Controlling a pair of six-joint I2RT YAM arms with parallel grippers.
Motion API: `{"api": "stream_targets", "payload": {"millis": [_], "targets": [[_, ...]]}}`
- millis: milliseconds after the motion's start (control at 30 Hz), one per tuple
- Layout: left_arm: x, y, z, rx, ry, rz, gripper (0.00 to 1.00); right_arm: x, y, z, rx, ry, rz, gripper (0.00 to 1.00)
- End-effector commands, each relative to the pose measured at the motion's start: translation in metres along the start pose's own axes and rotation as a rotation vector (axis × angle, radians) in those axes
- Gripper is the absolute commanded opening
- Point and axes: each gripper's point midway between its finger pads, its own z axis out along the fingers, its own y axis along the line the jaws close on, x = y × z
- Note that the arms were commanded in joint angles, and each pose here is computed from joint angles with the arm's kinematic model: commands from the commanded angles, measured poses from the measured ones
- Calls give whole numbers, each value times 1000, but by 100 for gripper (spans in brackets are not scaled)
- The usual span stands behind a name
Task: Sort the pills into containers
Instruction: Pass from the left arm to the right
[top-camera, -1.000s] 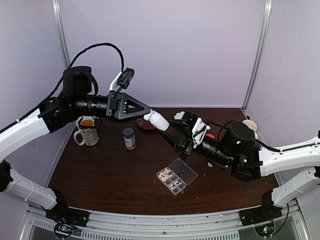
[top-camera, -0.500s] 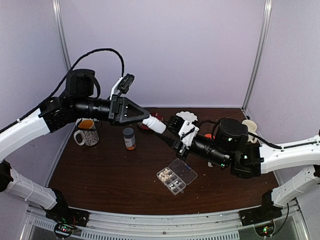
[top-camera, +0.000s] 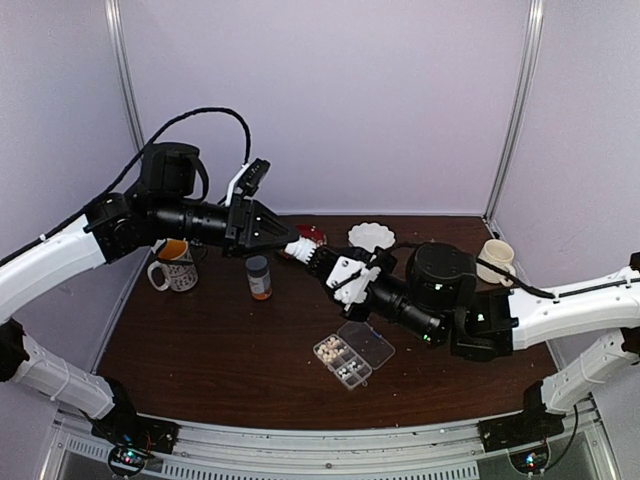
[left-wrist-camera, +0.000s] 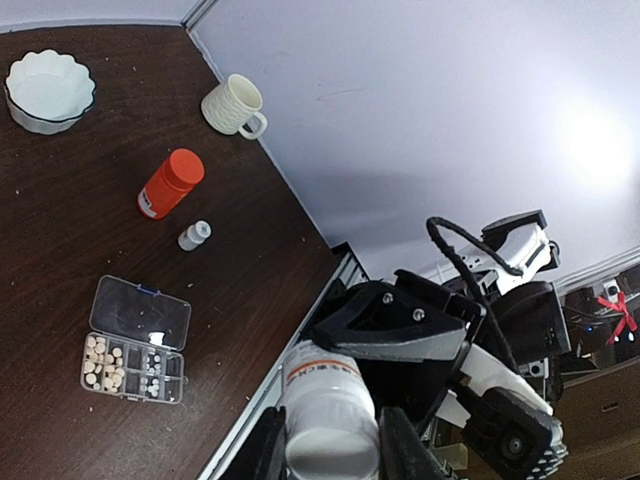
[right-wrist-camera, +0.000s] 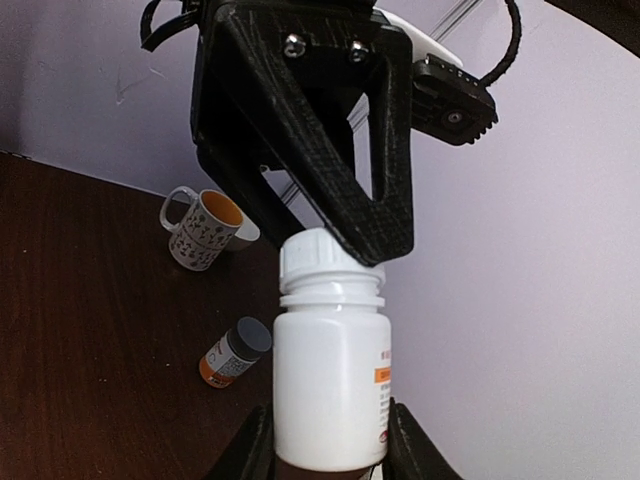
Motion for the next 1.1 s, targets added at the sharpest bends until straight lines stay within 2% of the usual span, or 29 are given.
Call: {"api": "stream_targets", "payload": {"millis": [0,333,500,667,767,967,1067], "targets": [[14,6,17,19,67,-73,7,-26,-6,5,70,-36,-74,0],[29,38,27,-84,116,-203,6,-28,-1,6,163,15,-245,0],[29,44,30,-90,101,-243,5,-29,-1,5,194,15,-240,0],[20,31,32,-15,65,-213,3,-39,-3,-1,109,-53,-78,0],[18,24,31,1,73,-145,2,-44,-3,-4,-39,-110,76,0],[20,14,29,13,127,-34,2,-61,-4,-5,-333,-170,281,0],[21,12,29,17,140,8,2,-63,-7,-3,-397,-177,354,0]]}}
